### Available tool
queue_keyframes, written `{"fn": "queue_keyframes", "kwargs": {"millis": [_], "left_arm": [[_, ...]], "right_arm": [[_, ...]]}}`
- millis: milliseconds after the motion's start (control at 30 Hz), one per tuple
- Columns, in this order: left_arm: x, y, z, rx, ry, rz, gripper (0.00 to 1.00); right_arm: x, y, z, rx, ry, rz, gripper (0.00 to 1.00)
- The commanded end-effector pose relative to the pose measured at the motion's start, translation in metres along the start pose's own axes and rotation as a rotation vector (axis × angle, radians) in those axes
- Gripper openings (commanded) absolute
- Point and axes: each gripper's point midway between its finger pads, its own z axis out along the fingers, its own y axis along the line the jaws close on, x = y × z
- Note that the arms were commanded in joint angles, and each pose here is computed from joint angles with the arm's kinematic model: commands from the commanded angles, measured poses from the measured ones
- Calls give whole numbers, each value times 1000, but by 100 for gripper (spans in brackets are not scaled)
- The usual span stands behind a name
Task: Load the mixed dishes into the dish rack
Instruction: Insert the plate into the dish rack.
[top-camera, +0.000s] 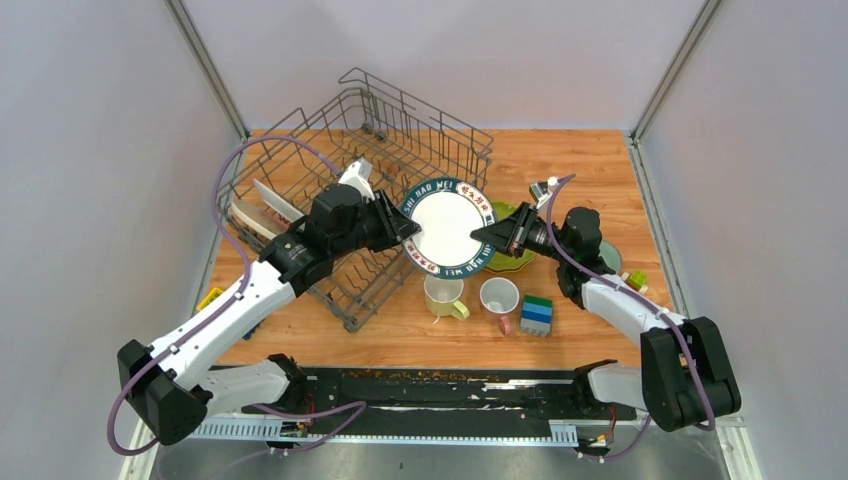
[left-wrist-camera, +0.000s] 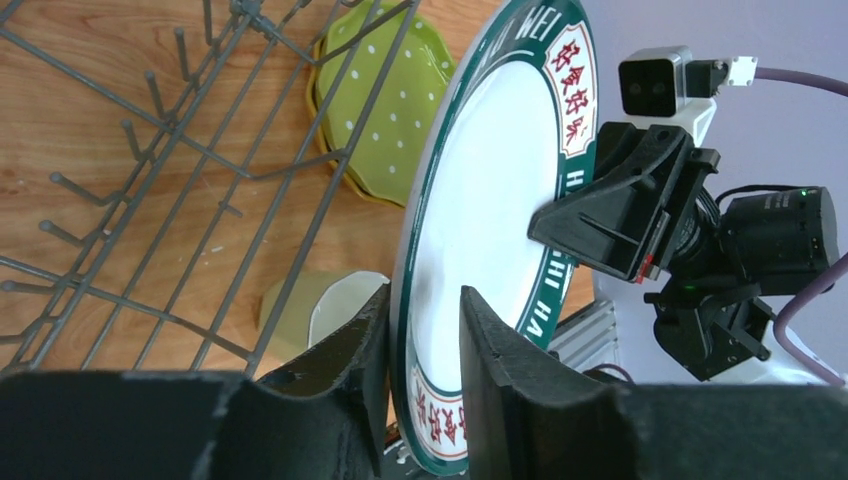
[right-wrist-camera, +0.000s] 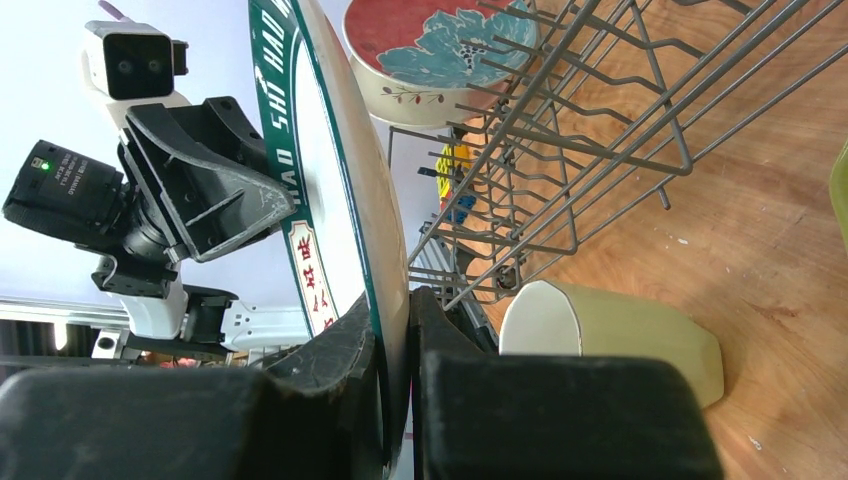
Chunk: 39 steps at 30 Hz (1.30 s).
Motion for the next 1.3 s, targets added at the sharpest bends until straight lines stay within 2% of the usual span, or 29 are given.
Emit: {"fn": "queue_keyframes", "kwargs": {"millis": [0, 133, 233, 333, 433, 500, 667, 700, 767, 1033, 1133, 1267], "left_arm": [[-19, -14, -5, 20, -70, -8, 34], [-27, -11, -9, -8, -106, 2, 41], [-26, -17, -9, 13, -93, 7, 39], [-22, -17, -3, 16, -67, 3, 49], [-20, -16, 2, 11, -55, -1, 48], [-16, -16, 3, 15, -38, -2, 43], [-19, -14, 0, 6, -55, -8, 16], [-21, -12, -1, -4, -67, -9, 8], [-23, -9, -2, -27, -82, -18, 0], [-46, 6, -16, -118, -217, -113, 0], [-65, 11, -27, -162, -315, -144, 0], [-97, 11, -55, -204, -464, -190, 0]], "right_arm": [[-8, 29, 2, -105, -8, -85, 0], [-9, 28, 3, -95, -14, -88, 0], [-8, 28, 3, -99, -2, -87, 0], [-5, 32, 3, -128, 20, -77, 0], [-2, 36, 2, -164, 44, -70, 0], [-1, 35, 2, -166, 49, -61, 0], [-2, 30, 4, -145, 44, -58, 1], [-2, 30, 4, -140, 43, -58, 3], [-4, 25, 5, -110, 39, -46, 11], [-8, 17, 3, -18, 7, -82, 50], [-10, 15, 2, 9, 0, -97, 56], [-11, 13, 0, 38, -16, -111, 59]]}}
